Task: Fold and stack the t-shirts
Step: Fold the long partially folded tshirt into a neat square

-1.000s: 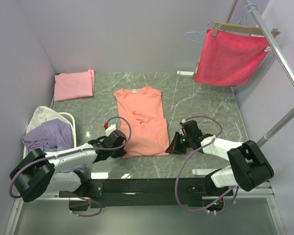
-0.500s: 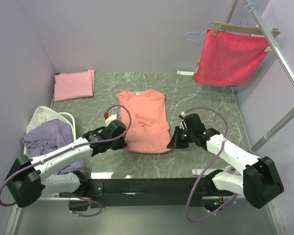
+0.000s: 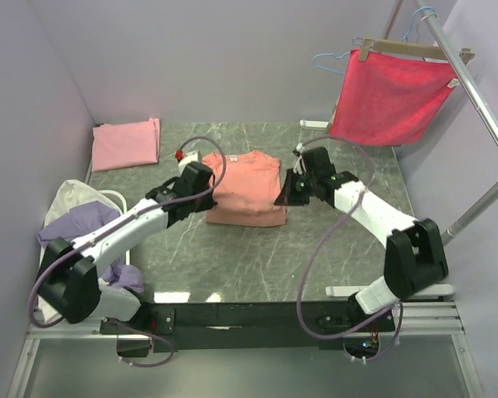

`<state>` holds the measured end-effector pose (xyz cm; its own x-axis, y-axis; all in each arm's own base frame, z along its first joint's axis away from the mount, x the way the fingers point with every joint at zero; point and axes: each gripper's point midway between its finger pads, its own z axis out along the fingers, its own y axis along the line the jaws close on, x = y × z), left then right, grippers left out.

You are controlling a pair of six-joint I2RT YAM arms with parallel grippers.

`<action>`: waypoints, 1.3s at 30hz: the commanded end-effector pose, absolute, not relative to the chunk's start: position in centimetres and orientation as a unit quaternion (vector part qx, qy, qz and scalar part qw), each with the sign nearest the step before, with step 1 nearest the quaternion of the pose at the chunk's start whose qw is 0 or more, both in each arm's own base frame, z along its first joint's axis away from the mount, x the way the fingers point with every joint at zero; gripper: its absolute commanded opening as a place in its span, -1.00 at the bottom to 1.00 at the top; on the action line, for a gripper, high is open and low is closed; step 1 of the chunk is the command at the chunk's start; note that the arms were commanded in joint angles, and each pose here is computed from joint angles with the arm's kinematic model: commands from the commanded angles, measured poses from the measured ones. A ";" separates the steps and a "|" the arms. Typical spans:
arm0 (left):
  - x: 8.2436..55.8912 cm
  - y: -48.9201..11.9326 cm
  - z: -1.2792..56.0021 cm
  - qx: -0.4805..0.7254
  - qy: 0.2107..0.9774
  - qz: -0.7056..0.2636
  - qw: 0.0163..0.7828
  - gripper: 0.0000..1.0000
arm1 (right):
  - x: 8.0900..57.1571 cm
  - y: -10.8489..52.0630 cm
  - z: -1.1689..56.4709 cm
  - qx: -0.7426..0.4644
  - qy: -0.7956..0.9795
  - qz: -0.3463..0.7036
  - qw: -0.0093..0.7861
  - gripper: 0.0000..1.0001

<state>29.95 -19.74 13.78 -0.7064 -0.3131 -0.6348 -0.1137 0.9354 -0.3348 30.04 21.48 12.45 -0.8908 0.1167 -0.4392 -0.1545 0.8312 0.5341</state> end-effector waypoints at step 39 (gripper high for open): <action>53.3 -25.1 16.8 -0.025 0.807 -0.410 0.424 0.48 | 54.2 26.6 14.2 -0.050 0.885 0.333 0.320 0.65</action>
<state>53.85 -21.16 17.32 -0.5633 -0.4027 -0.7215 0.1744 0.7956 -0.5802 54.15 23.86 15.06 -0.7599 0.1202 -0.6389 -0.2680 0.8375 0.4763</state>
